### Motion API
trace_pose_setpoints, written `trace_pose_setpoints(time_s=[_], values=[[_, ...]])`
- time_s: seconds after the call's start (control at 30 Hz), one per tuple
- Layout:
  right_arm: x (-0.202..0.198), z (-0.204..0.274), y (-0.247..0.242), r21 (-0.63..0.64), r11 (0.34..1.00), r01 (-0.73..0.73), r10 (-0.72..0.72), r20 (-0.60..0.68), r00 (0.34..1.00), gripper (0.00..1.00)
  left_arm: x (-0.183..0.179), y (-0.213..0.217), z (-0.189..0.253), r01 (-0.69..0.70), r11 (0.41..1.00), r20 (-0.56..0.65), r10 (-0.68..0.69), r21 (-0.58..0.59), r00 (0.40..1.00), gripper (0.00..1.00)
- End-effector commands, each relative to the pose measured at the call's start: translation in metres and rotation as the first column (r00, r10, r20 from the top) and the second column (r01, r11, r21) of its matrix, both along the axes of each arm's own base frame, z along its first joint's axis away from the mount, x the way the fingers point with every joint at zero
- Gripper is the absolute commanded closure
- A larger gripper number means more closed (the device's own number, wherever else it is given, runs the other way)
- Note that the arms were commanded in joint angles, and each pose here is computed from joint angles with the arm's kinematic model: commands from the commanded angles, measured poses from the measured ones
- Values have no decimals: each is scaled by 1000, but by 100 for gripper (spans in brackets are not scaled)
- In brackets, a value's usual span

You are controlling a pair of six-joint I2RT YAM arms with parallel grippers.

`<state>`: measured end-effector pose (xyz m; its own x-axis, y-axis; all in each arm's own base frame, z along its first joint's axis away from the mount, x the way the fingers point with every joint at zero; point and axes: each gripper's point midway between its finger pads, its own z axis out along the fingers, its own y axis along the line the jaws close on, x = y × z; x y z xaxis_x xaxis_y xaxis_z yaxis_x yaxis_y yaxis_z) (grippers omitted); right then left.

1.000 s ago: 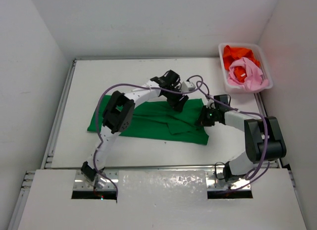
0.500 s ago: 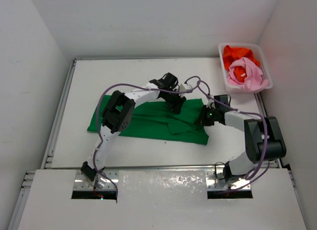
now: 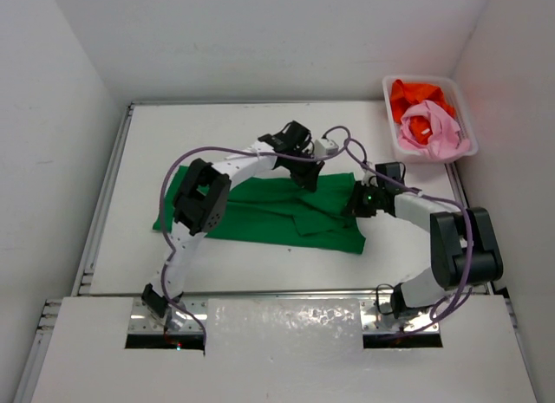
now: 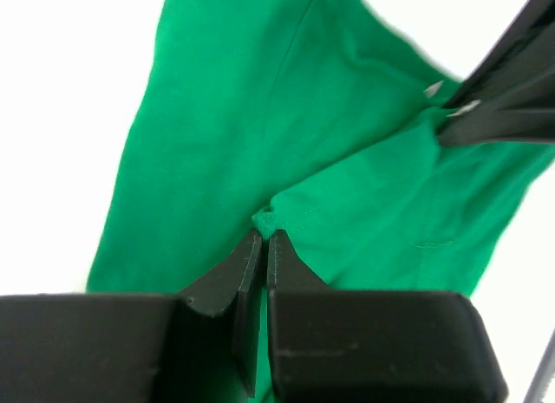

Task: Fold and stack the t-shirts
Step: Fold the other side of the tshirt into a rectangle

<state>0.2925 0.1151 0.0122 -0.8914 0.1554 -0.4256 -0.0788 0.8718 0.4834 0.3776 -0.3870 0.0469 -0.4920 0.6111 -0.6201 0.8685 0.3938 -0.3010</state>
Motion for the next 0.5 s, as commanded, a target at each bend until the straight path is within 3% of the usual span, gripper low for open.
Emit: trace_pose_setpoints(time_s=[0.0,0.23,0.47], values=[[27,41,2,-16,999,-41,43,164,986,100,12,-3,80,-9,991,109,24,-131,994,100],[13,59,4,-20,998,-64,66,202,977,100,-16,7,87,28,989,64,-18,-147,998,100],[-21,67,24,-64,978,-197,206,189,960,100,-38,18,82,50,989,25,-47,-137,999,100]])
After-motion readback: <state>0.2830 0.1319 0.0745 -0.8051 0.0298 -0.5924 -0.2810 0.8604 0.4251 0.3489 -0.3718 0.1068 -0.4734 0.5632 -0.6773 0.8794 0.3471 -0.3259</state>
